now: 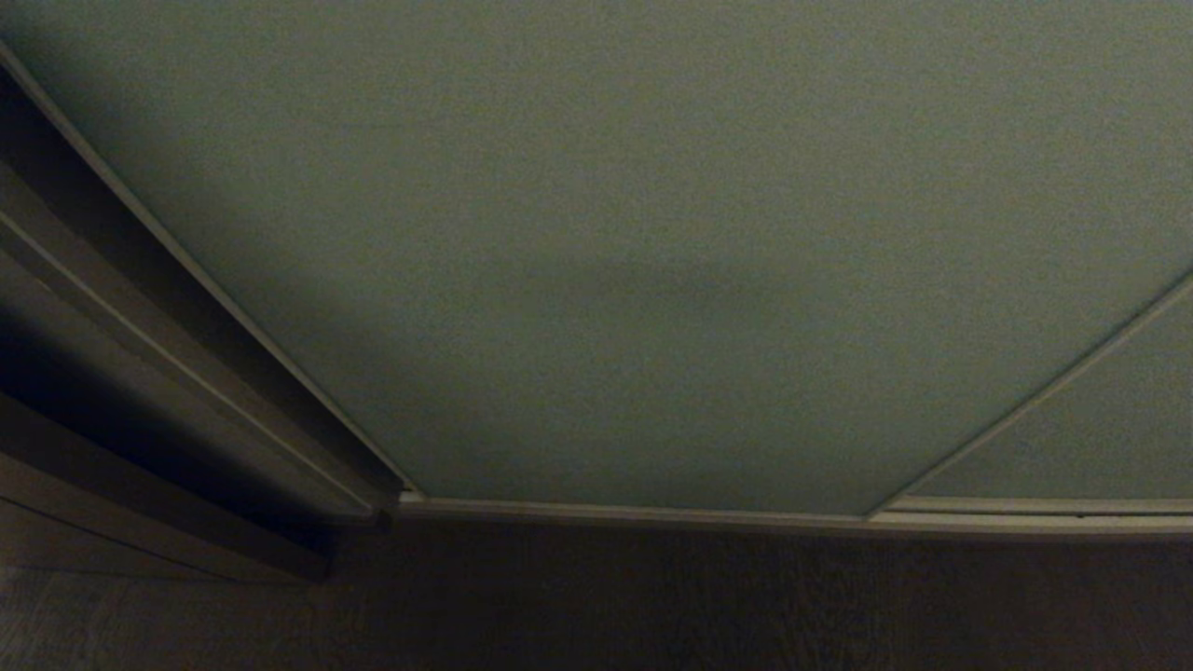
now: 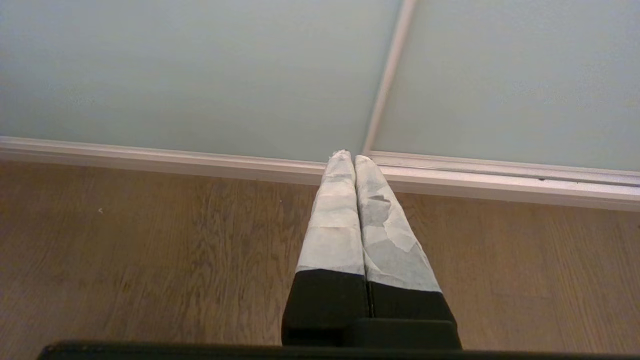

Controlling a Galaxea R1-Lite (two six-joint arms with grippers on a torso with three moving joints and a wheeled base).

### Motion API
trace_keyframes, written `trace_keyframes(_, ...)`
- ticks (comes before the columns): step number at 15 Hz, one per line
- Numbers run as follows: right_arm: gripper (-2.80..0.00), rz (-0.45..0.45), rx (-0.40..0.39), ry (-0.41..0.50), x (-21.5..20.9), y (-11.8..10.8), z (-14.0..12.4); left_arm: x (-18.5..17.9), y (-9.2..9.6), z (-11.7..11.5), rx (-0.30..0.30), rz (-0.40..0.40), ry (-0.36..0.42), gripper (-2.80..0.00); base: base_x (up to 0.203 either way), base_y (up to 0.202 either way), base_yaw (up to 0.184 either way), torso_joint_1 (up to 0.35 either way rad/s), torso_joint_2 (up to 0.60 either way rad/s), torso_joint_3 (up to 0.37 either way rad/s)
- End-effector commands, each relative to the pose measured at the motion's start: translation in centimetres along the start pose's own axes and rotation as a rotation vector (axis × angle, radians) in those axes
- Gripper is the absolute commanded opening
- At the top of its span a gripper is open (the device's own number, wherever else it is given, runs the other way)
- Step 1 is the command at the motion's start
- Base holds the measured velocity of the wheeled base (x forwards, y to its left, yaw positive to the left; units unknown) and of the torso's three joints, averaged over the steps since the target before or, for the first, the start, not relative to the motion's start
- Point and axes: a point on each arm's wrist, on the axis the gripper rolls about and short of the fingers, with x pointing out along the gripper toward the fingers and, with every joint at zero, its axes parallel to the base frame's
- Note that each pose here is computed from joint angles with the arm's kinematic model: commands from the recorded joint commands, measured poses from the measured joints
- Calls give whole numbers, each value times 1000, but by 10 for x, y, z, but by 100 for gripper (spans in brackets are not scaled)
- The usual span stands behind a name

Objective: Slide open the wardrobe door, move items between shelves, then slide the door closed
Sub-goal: Open the door

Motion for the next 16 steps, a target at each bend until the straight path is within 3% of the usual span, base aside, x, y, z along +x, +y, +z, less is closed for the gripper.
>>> trace_keyframes(1,-280,0,0,3,0,0,0,-7,-2,8,-1,-15,-9,-280,0,0,0,0,0,0)
trace_keyframes(3,-280,0,0,3,0,0,0,-13,-4,11,-3,-47,30,-280,0,0,0,0,0,0)
trace_keyframes(9,-280,0,0,3,0,0,0,-45,-9,33,-1,-58,19,-280,0,0,0,0,0,0)
trace_keyframes(16,-280,0,0,3,0,0,0,-2,-6,22,-22,-79,123,-280,0,0,0,0,0,0)
